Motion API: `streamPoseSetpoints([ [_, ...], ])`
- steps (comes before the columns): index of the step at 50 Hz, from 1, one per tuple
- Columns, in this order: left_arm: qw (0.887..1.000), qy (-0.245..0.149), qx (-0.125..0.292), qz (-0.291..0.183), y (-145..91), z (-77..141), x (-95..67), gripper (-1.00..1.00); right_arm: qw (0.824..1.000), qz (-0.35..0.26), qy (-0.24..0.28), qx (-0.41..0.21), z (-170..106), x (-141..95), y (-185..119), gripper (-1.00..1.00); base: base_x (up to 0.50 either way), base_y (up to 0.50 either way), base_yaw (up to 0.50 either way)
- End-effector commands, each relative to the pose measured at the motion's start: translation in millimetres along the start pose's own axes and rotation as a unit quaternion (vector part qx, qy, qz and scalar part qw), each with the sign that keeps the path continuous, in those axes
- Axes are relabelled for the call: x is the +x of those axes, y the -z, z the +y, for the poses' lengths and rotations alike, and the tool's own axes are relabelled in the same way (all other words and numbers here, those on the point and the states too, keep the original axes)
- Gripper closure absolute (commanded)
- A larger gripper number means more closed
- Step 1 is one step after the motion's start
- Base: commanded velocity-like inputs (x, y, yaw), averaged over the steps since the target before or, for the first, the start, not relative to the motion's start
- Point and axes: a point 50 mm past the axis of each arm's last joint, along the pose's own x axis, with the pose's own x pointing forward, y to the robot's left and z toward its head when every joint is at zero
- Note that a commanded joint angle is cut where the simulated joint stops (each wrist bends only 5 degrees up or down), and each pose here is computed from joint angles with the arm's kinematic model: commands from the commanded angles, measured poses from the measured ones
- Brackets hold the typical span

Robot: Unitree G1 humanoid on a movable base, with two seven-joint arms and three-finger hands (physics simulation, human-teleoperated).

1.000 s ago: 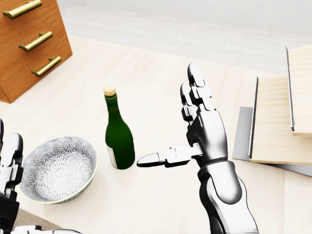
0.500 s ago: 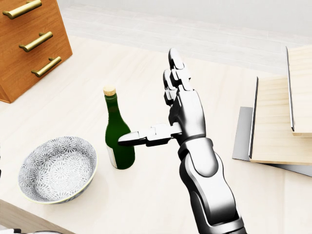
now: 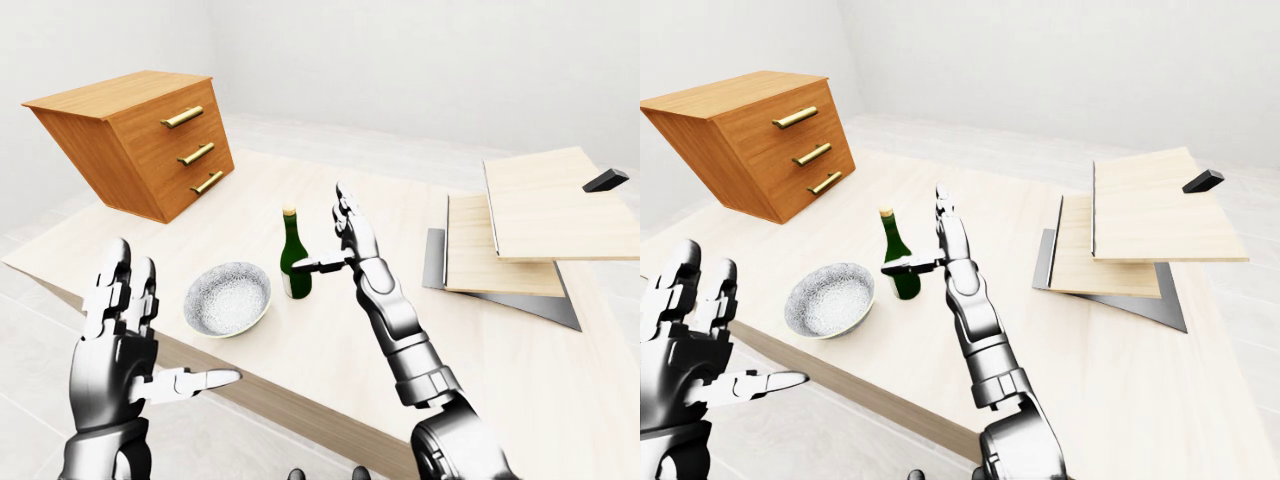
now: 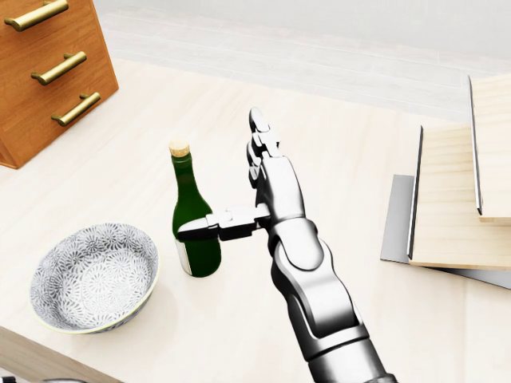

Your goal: Put the wine bottle on the wine rack.

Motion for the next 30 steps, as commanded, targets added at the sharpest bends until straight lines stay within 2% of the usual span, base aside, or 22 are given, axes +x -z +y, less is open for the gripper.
streamPoseSetpoints([
  [1,1.000,-0.003,0.005,-0.006,-1,2,1.9,-1.00,0.999,0.050,-0.013,-0.005,8,10,16,-1.00,0.00,0.00,0.00],
  [11,1.000,-0.002,0.005,0.000,0,2,0.5,-1.00,0.999,0.032,-0.019,0.002,12,17,3,-1.00,0.00,0.00,0.00],
  [30,1.000,-0.001,0.003,0.007,3,1,0.1,-1.00,0.998,0.052,-0.020,-0.004,13,28,1,-1.00,0.00,0.00,0.00],
])
